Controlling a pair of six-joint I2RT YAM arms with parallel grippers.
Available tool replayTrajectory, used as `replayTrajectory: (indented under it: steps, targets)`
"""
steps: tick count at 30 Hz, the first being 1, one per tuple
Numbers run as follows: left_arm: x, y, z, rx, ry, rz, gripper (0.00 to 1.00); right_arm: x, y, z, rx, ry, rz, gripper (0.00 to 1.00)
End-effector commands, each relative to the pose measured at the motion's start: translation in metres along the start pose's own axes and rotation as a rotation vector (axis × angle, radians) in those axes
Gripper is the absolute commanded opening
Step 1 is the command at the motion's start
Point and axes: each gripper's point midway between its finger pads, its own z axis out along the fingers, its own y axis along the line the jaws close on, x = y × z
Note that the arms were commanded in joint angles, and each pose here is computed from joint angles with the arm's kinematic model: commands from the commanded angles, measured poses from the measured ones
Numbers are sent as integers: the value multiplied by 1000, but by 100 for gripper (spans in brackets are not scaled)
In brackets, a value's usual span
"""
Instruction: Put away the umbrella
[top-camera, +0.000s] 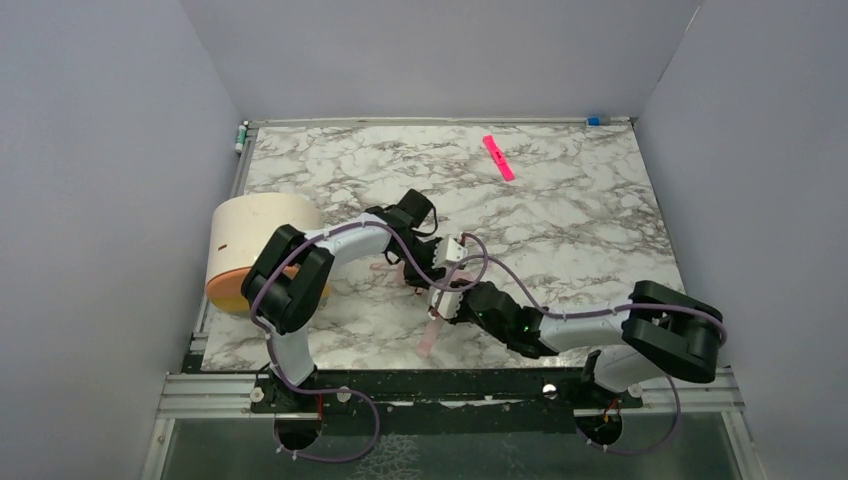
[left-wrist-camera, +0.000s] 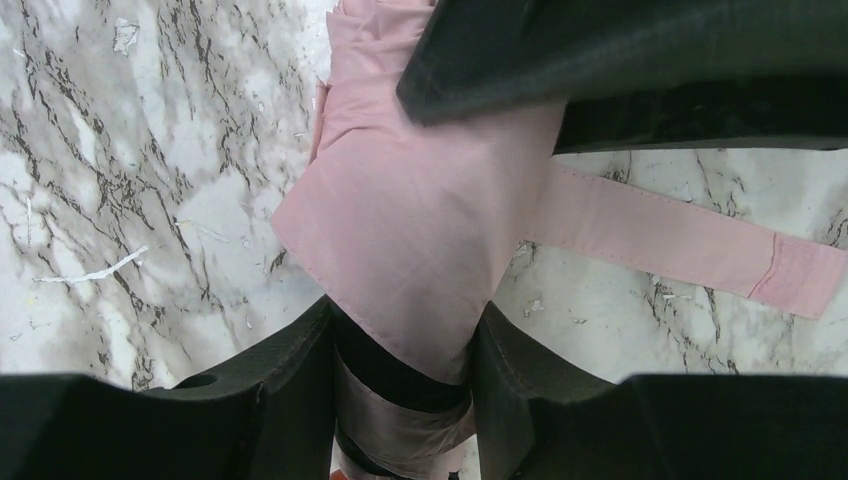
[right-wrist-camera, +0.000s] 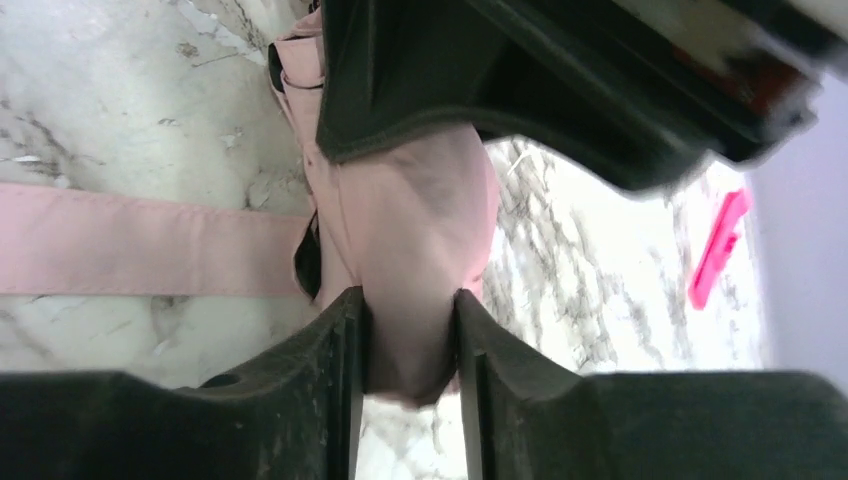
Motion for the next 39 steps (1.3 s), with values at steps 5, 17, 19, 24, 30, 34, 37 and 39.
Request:
replayTrajectory:
  steps: [5,17,19,24,30,34,37,39]
  targets:
    - [39,-6,-3,-62,133,-40,0,-16,-14,-41,33,-121,239,67]
    - [42,2,-5,-118,143,-33,0,-74,-40,-106,-20,-397,871,100]
    - [43,2,-5,-122,146,-33,0,-72,-41,-109,-19,-367,987,100]
    - [45,2,-4,-122,151,-35,0,-59,-32,-107,-10,-228,1202,100]
    - [45,2,-5,-131,150,-25,0,-45,-41,-116,49,-77,1175,100]
    - [44,2,-6,-144,145,-14,0,-11,-67,-121,261,34,1224,100]
    - [44,3,-6,-162,148,-5,0,8,-79,-109,226,124,1212,100]
    - [45,4,-5,-179,162,8,0,16,-85,-98,143,150,1223,100]
